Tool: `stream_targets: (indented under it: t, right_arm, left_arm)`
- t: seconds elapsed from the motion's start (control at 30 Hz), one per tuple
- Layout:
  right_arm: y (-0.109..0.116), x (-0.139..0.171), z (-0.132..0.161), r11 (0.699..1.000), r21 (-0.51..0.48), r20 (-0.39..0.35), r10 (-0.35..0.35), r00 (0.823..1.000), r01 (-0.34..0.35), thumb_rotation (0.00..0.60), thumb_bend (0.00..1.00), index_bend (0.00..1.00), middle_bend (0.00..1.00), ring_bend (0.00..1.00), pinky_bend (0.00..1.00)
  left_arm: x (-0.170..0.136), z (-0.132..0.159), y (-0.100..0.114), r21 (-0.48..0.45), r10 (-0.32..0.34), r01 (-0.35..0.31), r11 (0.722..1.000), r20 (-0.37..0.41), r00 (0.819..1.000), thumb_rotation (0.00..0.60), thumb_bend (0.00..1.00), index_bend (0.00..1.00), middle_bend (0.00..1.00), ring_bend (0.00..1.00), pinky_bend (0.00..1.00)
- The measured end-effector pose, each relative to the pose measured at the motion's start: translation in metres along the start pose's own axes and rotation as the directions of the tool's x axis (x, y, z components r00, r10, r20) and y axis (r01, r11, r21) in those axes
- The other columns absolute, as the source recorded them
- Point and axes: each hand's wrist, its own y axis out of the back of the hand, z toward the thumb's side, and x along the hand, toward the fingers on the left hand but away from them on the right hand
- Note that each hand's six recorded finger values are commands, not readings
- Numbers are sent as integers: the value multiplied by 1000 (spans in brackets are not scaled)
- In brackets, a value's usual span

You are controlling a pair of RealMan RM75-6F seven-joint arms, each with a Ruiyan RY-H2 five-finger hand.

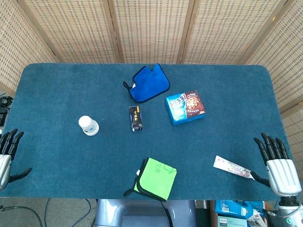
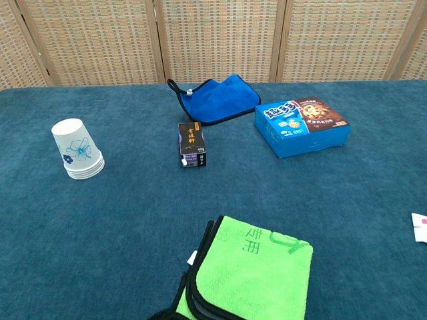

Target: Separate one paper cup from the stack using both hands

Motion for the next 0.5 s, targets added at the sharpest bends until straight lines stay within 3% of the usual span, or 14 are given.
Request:
stream_targets:
  t: [0.3, 0.5]
  right_arm:
    - [1, -1, -1, 1000, -10, 5, -2, 1000, 2, 600, 0, 0, 0, 0, 0]
    - [1, -3, -3, 1000, -17, 11, 4, 1000, -3, 600, 0, 0, 0, 0, 0]
  left_arm:
    - [8, 1, -8, 10, -27, 27, 1000, 6, 1000, 600, 118, 0, 0, 0, 0]
    - [48, 14, -10, 51, -27, 23, 998, 80, 996, 600, 118, 0, 0, 0, 69]
